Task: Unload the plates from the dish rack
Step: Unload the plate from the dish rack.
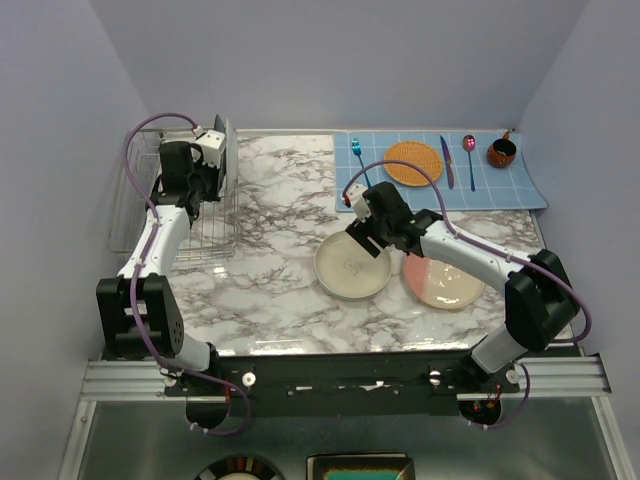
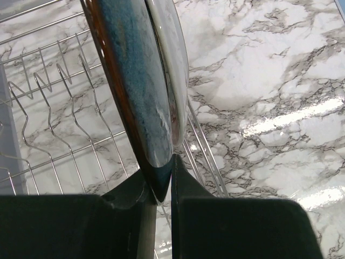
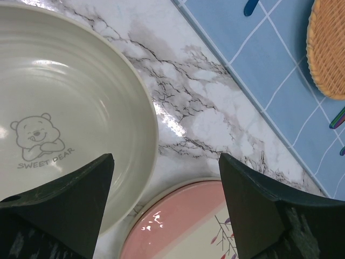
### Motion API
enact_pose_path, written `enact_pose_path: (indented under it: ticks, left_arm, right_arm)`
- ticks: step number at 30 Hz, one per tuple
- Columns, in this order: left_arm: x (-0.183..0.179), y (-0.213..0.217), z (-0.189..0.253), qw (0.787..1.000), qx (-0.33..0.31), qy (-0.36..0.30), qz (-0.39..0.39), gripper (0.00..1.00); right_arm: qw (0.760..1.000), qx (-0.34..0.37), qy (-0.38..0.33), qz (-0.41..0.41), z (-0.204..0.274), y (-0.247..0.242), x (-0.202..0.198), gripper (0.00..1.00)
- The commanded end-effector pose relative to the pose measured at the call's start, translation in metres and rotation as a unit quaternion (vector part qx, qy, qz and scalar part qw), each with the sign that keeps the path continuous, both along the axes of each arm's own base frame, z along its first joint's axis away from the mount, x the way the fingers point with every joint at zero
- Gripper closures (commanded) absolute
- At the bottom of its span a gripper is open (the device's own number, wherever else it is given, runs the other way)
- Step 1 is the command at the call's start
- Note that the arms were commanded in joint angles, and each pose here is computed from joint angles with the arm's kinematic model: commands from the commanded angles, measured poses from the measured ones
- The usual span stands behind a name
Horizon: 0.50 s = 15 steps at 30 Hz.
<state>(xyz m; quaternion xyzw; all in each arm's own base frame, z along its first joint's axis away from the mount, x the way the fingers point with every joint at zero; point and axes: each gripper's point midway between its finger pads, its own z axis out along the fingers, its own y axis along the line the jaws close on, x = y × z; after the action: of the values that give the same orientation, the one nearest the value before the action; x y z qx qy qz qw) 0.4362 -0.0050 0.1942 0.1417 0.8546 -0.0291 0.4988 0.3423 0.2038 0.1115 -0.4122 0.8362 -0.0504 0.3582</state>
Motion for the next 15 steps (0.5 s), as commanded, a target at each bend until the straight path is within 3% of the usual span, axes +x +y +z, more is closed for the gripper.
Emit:
enact_pose_path:
  ticks: [1,10,15]
  left_arm:
    - [0.024,0.039,0.099,0.977,0.092,-0.184,0.056,1.0]
    - [0.02,0.047,0.085,0.976,0.094,-0.178,0.079,1.0]
    - [0.022,0.064,0.082,0.97,0.088,-0.185,0.13,1.0]
  right_arm:
    - [1.0,-0.002,0.017,0.004,-0.007,0.0,-0.004,0.13]
    - [1.0,-0.002,0.018,0.005,-0.008,0.001,-0.004,0.13]
    - [1.0,-0.001,0.021,0.006,-0.009,0.001,-0.004,0.13]
